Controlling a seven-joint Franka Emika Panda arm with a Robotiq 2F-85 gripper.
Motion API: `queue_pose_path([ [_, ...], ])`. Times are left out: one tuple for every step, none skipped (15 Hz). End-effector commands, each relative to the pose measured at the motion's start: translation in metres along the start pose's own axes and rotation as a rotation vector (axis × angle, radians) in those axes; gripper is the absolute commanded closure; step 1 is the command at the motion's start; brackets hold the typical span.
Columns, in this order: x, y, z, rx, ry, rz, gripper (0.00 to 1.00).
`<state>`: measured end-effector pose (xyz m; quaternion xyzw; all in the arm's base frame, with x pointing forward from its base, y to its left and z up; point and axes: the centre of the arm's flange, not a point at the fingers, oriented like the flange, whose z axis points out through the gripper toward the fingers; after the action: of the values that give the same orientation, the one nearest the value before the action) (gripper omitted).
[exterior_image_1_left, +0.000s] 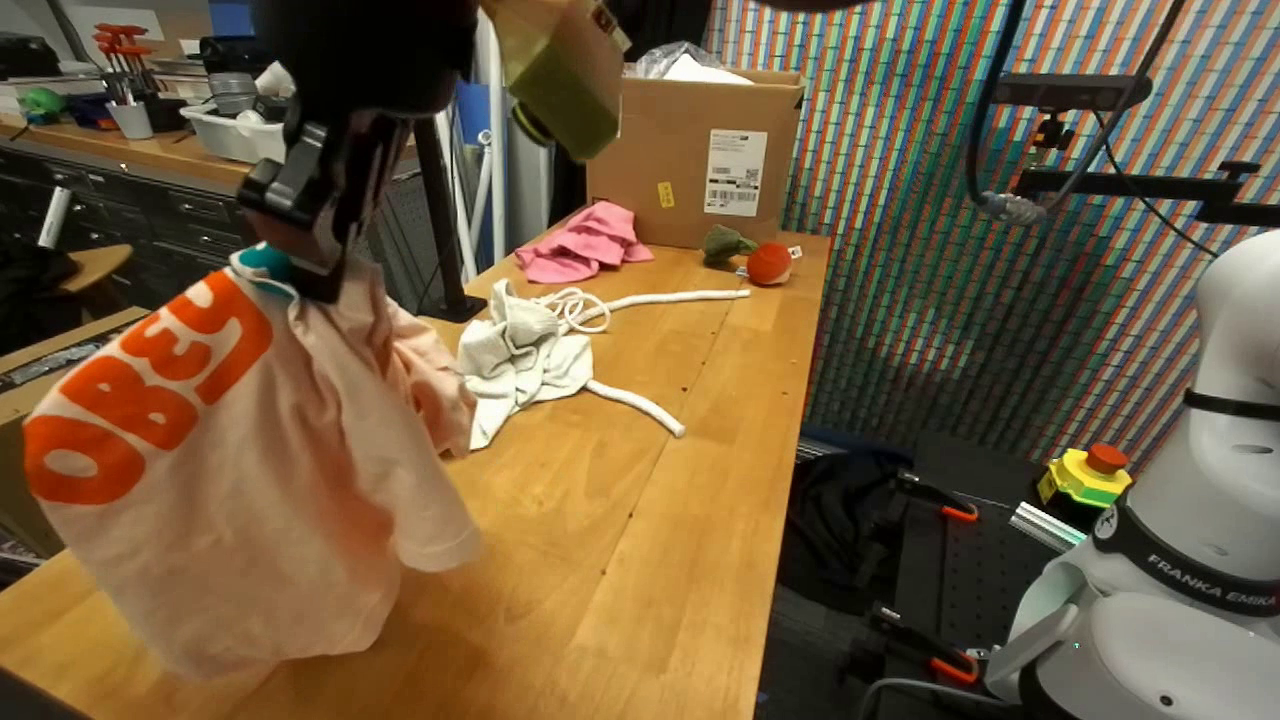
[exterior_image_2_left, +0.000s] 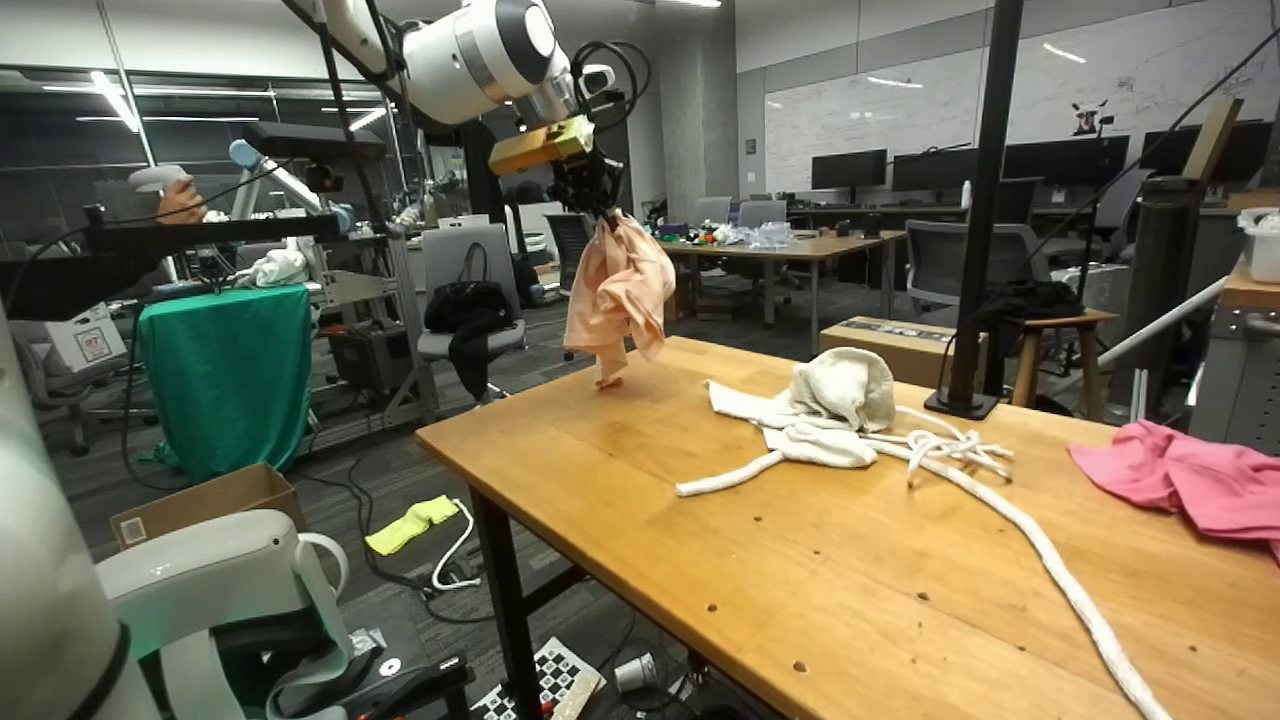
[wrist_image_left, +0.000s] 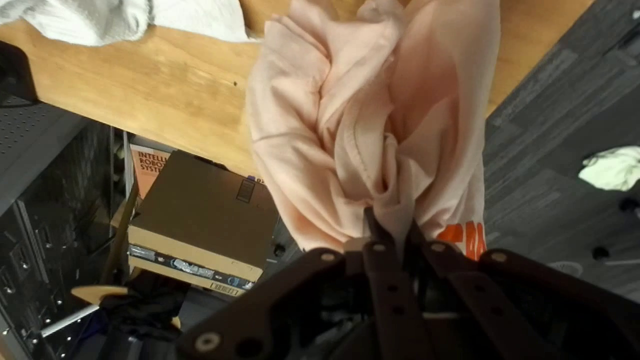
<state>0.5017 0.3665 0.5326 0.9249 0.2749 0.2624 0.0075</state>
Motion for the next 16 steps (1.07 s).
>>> queue_pose_path([
  [0.011,-0.011,0.02,-0.012,0.131,0.12,0.94],
  [0.011,-0.012,0.028,-0.019,0.155,0.146,0.94],
  [0.014,-0.013,0.033,-0.024,0.17,0.17,0.94],
  [0.013,-0.013,0.042,-0.033,0.188,0.196,0.94],
  [0.014,-0.013,0.049,-0.041,0.202,0.219,0.94],
  [0.015,-0.012,0.054,-0.049,0.213,0.243,0.94],
  [0.014,-0.011,0.06,-0.059,0.23,0.264,0.94],
  [0.014,-0.01,0.065,-0.07,0.24,0.284,0.94],
  [0.015,-0.009,0.069,-0.08,0.255,0.307,0.94],
  [0.015,-0.008,0.073,-0.092,0.267,0.328,0.94],
  [0.015,-0.007,0.075,-0.1,0.276,0.348,0.94],
  [0.014,-0.007,0.078,-0.107,0.284,0.365,0.94],
  [0.014,-0.006,0.078,-0.108,0.286,0.384,0.94],
  [0.014,-0.006,0.08,-0.11,0.285,0.395,0.94],
  [0.013,-0.007,0.082,-0.11,0.284,0.401,0.73],
  [0.012,-0.008,0.083,-0.111,0.279,0.399,0.66],
])
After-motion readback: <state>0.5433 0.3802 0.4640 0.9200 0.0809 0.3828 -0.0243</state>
